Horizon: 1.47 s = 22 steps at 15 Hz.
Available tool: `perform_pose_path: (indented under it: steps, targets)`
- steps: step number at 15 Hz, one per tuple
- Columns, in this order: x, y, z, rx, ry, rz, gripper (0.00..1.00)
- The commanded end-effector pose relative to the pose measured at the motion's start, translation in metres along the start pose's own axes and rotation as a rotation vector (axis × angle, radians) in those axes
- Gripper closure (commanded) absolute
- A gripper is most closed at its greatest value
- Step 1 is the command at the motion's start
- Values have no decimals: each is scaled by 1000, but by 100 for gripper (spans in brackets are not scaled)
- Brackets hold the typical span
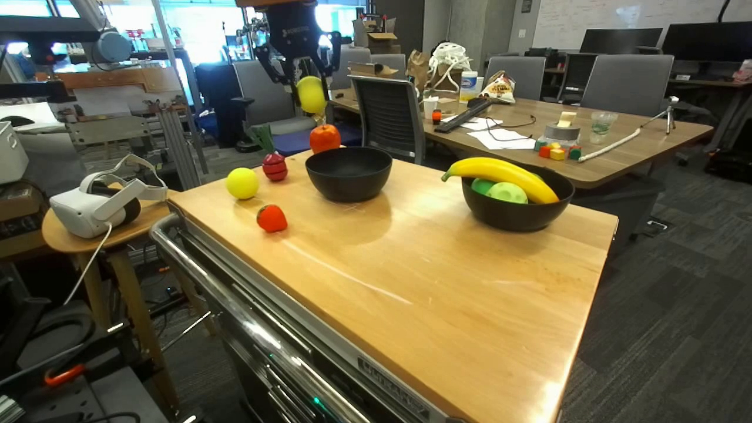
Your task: Remove the fruits from the bowls
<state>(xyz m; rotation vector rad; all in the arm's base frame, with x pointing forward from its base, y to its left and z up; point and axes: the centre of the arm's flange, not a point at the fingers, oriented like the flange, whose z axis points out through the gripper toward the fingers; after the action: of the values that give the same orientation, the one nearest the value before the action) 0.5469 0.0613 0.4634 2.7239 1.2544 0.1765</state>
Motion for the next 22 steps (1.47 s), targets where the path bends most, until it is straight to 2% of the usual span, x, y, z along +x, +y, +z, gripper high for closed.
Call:
perform_pose_path:
  steps: [1, 2, 6, 9, 11, 16, 22]
  targets:
    - [-36, -59, -24, -25, 27, 3, 76]
    - [-41, -73, -15, -3, 31, 23, 76]
    - [-59, -118, 42, -10, 0, 112, 76]
    - [-68, -138, 82, 2, -15, 159, 76]
    - [-71, -148, 94, -16, -13, 169, 76]
    - [-68, -153, 105, -46, -12, 166, 76]
    - [-62, -149, 129, -15, -40, 154, 76]
